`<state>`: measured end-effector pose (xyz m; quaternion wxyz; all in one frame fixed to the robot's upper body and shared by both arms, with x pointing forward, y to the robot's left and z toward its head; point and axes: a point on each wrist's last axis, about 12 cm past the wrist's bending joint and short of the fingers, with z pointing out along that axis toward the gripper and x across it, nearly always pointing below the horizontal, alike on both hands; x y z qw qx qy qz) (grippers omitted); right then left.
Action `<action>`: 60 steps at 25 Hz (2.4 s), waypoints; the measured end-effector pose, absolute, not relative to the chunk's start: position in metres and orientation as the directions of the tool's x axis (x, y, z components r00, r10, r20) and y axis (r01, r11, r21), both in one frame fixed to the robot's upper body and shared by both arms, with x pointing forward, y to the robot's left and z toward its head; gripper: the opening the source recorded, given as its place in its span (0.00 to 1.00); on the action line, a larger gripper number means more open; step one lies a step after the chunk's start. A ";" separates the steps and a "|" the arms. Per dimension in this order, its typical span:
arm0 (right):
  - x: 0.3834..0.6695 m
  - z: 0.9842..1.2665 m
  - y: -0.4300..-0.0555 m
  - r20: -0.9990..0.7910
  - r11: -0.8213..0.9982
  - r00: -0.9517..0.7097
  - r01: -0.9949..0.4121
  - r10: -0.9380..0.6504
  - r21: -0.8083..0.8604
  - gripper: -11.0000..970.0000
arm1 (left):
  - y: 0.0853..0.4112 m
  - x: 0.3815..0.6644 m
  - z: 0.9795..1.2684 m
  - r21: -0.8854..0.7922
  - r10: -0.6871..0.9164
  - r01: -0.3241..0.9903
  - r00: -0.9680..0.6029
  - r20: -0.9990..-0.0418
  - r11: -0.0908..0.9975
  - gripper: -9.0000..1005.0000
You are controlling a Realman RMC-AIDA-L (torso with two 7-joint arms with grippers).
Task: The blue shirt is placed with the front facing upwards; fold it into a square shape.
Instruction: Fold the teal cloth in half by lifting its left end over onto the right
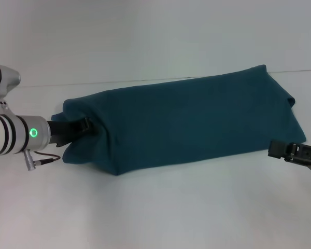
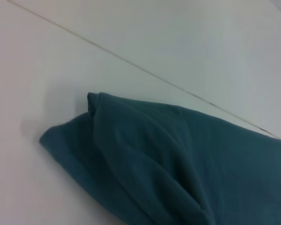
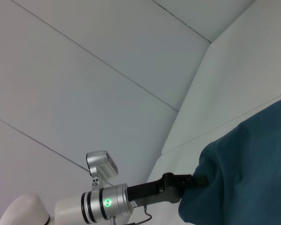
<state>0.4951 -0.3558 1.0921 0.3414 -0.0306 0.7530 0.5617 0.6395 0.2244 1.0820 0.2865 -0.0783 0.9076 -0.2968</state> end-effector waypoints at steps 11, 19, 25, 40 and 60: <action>0.497 1.094 -0.357 -0.550 0.368 -0.761 -0.430 0.345 0.825 0.70 | 0.261 0.630 1.092 -0.681 -0.419 0.008 -0.783 -0.461 0.733 0.09; 0.498 1.094 -0.357 -0.550 0.371 -0.759 -0.427 0.349 0.825 0.70 | 0.294 0.618 1.086 -0.722 -0.490 -0.040 -0.760 -0.427 0.691 0.08; 0.498 1.093 -0.356 -0.548 0.369 -0.759 -0.426 0.351 0.826 0.70 | 0.319 0.607 1.082 -0.750 -0.547 -0.076 -0.733 -0.405 0.657 0.08; 0.496 1.091 -0.354 -0.535 0.359 -0.765 -0.416 0.358 0.835 0.70 | 0.384 0.595 1.083 -0.682 -0.656 -0.247 -0.613 -0.441 0.689 0.08; 0.496 1.090 -0.356 -0.542 0.369 -0.764 -0.419 0.350 0.830 0.70 | 0.346 0.599 1.123 -0.868 -0.636 0.052 -0.659 -0.401 0.493 0.08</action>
